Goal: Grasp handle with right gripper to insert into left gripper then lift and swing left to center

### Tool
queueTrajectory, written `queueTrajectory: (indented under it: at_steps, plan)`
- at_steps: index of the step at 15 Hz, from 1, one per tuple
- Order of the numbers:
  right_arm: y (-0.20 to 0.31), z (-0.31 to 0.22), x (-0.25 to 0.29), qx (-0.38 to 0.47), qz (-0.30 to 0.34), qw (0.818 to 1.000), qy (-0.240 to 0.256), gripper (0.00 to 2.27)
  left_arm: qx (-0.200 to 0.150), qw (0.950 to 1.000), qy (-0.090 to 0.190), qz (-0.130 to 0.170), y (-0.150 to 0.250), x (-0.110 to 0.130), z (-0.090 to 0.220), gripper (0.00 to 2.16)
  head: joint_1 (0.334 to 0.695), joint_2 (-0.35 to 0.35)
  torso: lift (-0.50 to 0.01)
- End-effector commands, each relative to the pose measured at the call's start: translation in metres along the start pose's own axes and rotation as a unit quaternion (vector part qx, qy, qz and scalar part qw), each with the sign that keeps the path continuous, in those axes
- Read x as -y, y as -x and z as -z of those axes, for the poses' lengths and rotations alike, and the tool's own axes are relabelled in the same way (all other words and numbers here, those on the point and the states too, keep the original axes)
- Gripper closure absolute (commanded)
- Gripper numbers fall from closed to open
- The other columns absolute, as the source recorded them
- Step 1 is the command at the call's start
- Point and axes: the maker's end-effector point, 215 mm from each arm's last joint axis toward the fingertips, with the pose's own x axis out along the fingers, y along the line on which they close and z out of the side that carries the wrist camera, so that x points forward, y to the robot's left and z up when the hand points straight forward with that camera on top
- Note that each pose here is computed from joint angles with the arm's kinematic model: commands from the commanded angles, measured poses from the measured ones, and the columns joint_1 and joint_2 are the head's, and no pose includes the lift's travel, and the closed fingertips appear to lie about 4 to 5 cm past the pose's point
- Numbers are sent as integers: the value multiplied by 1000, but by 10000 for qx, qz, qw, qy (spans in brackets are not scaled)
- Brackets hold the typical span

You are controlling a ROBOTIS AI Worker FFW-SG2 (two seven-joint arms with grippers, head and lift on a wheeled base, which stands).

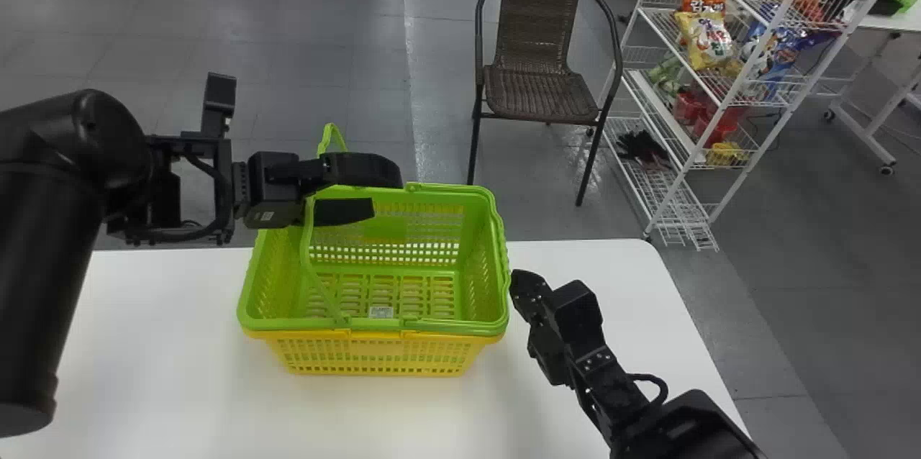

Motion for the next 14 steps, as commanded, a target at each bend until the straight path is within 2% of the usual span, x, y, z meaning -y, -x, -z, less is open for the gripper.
queueTrajectory:
  at_steps: [1, 14]
  plan:
    - [-2, 0, -2, -20, -17, 10000, 9, 2105, -1, 10000, 9, 7, 0, 0, 1, 124, 695, -160, 0]
    - [-4, -9, -3, 70, -32, 9998, -165, 2105, -8, 10000, 79, 52, 0, -3, 7, 124, 695, -153, 0]
